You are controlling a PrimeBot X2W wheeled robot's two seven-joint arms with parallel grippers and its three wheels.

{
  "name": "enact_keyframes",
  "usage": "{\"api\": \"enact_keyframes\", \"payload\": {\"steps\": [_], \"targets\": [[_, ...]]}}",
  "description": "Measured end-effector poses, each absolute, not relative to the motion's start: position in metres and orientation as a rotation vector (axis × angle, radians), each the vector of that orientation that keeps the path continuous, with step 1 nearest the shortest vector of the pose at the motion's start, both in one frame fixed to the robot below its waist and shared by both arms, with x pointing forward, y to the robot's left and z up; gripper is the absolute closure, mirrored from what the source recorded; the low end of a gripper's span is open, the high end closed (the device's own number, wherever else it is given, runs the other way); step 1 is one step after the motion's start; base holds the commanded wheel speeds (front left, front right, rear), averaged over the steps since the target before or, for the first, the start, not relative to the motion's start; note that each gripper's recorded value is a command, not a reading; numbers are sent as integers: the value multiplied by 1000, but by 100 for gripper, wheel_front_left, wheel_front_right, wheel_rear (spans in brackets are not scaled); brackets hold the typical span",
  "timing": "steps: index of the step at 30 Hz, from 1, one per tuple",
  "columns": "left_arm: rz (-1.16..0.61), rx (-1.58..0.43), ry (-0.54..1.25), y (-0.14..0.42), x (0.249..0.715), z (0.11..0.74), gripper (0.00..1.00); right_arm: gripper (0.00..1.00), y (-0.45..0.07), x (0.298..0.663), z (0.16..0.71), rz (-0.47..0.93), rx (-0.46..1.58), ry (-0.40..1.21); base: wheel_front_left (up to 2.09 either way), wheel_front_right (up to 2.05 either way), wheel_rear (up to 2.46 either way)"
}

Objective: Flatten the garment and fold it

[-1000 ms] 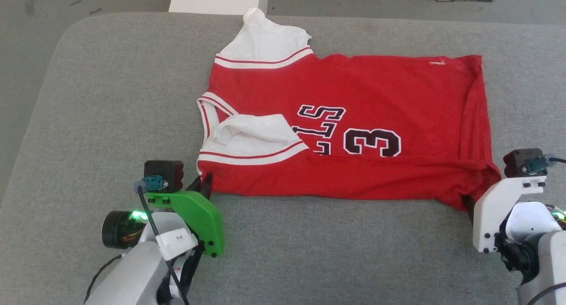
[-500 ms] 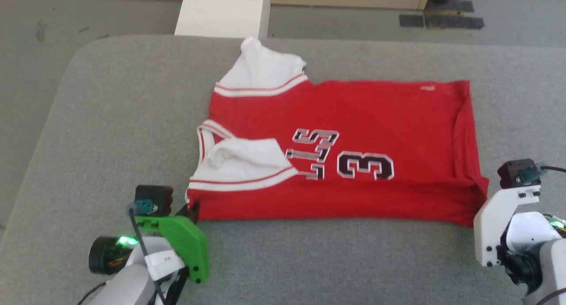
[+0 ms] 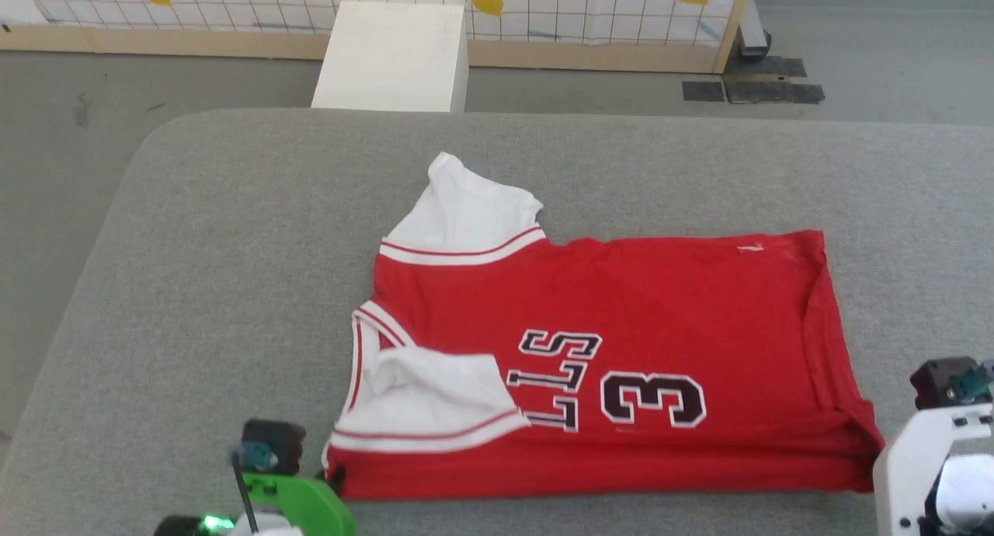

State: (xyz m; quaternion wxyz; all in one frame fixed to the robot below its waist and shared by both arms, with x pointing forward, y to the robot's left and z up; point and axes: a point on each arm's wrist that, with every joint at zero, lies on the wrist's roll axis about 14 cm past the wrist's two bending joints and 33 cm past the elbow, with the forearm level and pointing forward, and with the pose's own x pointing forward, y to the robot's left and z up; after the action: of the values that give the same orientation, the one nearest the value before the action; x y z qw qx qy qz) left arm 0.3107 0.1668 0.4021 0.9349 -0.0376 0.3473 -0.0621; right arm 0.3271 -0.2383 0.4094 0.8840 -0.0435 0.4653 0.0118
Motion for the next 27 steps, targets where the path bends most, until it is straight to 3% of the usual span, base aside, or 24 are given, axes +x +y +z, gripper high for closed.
{"api": "enact_keyframes", "payload": {"steps": [9,10,11,12,16,21,27], "targets": [[-147,-111,794,162,294,373,100,100,-234,306,376,26,-50,1075,0,0,0],[-147,-111,789,163,295,372,71,100,-233,306,375,29,-49,1075,0,0,0],[-150,-111,782,163,295,372,6,51,-232,307,375,33,-51,1062,0,0,0],[-148,-109,774,164,296,372,0,0,-231,310,377,36,-51,1045,0,0,0],[-151,-89,711,166,305,380,0,0,-228,323,390,41,-50,955,0,0,0],[-167,-60,473,165,333,422,0,0,-222,374,460,54,5,577,0,0,0],[-211,-33,196,156,370,476,0,0,-215,389,511,76,-1,272,0,0,0]]}}
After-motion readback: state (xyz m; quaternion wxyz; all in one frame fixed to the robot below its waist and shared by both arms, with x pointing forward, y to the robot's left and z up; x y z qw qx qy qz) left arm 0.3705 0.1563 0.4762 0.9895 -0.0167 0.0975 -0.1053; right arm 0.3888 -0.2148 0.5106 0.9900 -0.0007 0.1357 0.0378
